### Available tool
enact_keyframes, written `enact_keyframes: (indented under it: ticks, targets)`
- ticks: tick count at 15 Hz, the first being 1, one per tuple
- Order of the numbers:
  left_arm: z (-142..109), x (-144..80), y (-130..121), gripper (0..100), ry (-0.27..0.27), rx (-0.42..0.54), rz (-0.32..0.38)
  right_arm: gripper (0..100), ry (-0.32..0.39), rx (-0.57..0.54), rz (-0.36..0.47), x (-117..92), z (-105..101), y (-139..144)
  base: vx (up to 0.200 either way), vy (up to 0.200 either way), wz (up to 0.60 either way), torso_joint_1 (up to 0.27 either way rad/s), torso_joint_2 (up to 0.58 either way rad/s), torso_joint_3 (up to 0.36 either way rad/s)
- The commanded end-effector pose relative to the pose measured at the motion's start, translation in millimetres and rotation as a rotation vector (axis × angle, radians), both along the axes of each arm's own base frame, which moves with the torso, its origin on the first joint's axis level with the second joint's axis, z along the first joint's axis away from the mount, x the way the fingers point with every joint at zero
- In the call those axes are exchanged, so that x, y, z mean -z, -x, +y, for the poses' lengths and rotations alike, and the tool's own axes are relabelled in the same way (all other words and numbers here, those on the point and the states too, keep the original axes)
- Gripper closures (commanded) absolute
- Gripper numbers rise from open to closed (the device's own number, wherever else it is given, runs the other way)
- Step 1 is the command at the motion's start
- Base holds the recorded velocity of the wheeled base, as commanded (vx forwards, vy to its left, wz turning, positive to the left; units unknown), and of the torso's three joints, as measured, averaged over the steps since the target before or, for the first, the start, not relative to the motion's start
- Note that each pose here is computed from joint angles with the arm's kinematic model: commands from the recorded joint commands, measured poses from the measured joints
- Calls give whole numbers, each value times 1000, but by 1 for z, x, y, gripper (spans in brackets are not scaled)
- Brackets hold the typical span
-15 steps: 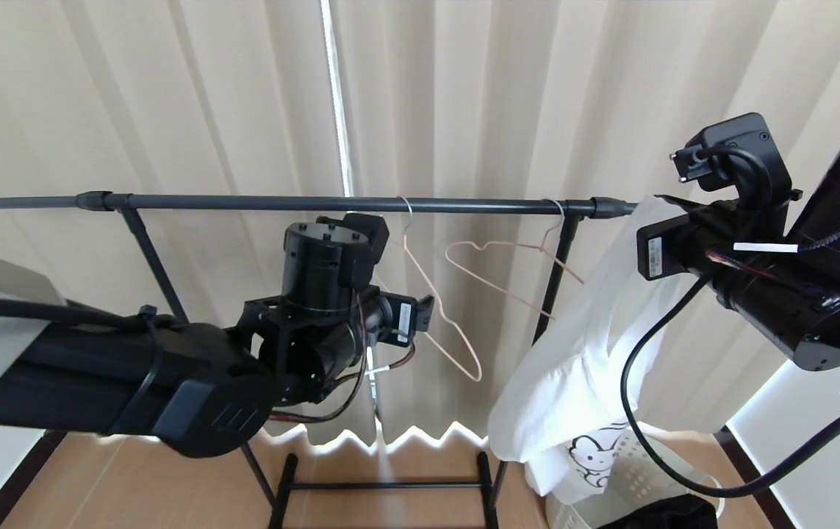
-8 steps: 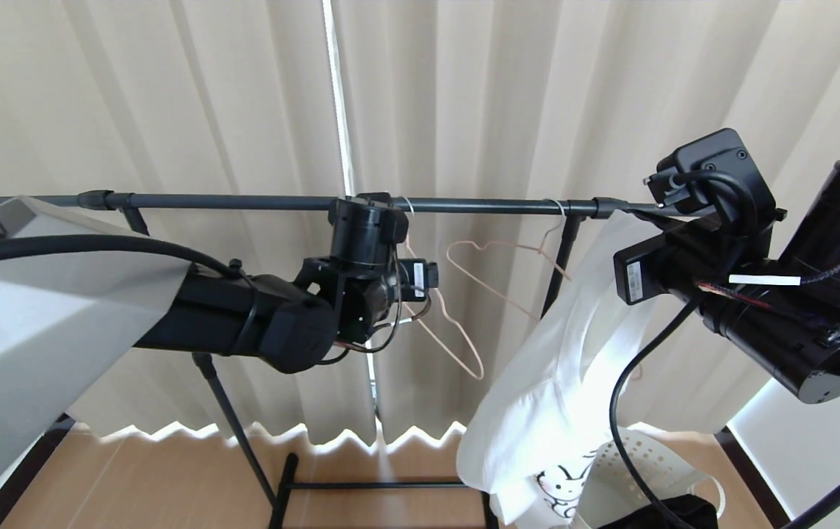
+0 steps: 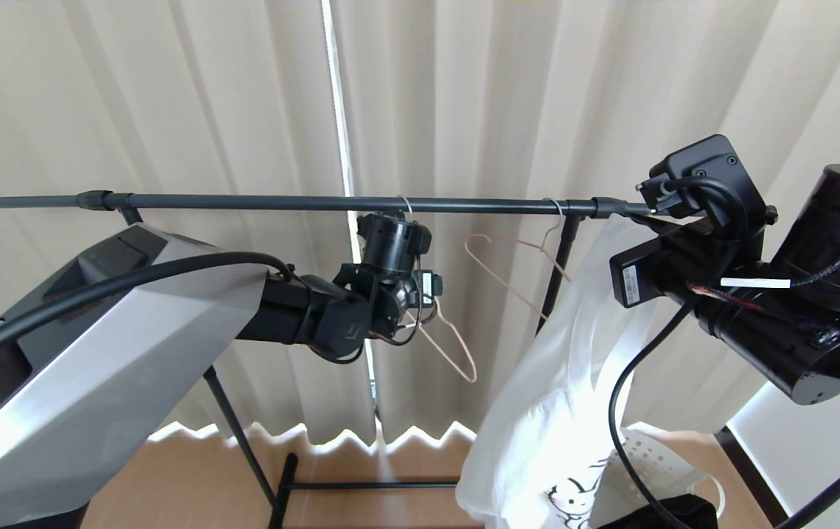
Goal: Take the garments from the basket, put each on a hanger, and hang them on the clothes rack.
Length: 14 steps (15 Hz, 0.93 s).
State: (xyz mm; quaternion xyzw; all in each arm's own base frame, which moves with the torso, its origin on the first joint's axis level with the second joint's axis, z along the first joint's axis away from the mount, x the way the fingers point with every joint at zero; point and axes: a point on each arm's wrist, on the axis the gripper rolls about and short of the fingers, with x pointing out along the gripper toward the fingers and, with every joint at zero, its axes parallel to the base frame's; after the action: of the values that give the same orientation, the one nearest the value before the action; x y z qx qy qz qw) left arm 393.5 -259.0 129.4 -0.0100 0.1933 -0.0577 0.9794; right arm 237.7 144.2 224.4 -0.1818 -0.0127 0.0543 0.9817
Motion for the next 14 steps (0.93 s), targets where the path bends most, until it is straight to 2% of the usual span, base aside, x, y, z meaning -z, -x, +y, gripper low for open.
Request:
enact_keyframes:
  ticks: [1,5,10,14]
  targets:
    - [0,6,0,0,-16,-11,14,100,4,-4,5,2,1,-1,0,0,0,0,0,0]
    - [3,11,3,0,-60,-73,23,100,2,-10,2,1,3,1,0,0,0,0,0,0]
    - [8,15,15,0,-87,-67,57,100,0,-11,-3,-1,2,2,0,0,0,0,0,0]
    - [8,19,23,0,-84,-66,77,100,1,-14,-2,0,3,3,0,0,0,0,0,0]
